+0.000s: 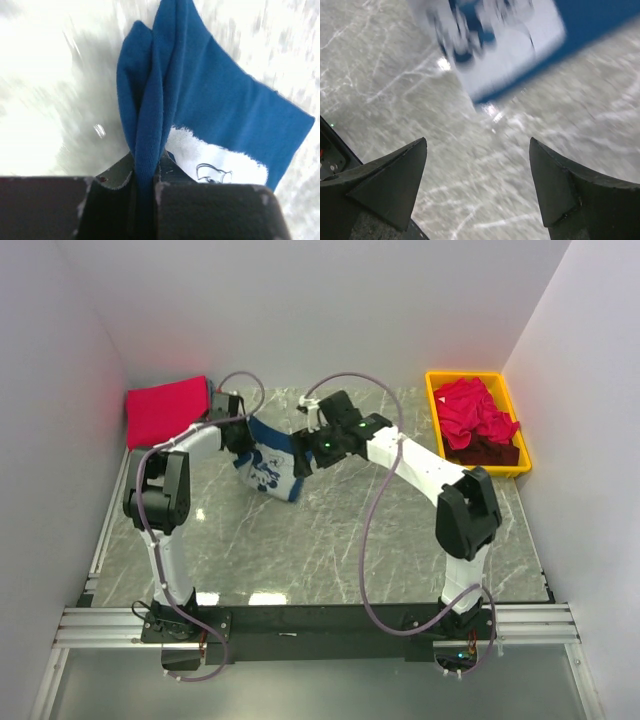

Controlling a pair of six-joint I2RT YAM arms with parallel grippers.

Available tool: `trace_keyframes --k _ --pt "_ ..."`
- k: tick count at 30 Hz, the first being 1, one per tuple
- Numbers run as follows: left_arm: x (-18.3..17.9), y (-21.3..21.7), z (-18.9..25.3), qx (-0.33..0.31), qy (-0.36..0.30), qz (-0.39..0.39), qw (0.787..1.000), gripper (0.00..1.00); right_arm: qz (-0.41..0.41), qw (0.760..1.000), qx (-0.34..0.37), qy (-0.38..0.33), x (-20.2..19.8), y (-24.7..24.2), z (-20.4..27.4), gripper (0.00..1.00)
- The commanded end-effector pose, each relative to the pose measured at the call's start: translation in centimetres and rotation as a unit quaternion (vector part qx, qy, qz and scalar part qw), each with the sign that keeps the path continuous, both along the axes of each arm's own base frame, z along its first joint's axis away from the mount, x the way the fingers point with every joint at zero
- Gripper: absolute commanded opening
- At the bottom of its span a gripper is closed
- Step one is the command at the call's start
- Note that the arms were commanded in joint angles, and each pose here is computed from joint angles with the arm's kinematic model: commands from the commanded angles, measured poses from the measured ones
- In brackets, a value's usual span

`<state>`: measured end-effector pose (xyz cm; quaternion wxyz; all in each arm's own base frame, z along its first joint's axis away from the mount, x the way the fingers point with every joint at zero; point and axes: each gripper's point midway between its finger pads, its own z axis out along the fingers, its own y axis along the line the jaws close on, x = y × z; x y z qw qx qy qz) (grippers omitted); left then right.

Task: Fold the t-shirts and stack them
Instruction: Neatly place the folded tshirt to the corner

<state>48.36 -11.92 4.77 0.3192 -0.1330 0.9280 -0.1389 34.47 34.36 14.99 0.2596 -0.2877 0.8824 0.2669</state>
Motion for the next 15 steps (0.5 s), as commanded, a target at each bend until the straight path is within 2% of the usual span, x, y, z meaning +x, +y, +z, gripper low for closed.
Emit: trace_keyframes --k 1,6,9,15 --pt "5.2 4.0 5.1 0.081 -0.073 0.001 0.994 0.01 0.001 1.000 0.015 -0.020 -0.3 -1.9 2.3 0.89" --pt "10.6 6.5 11.0 0.117 -0.152 0.002 0.981 0.00 -0.007 1.000 0.014 -0.013 -0.1 -3.2 2.0 0.91" --pt "12.7 7.8 13.1 0.138 -0.171 0.003 0.976 0.00 -0.007 1.000 0.014 -0.013 0.1 -3.4 2.0 0.91" --pt "14.5 9.1 16.3 0.177 -0.207 -0.017 0.962 0.00 0.000 1.000 0.012 -0.007 0.1 -3.2 1.7 0.92"
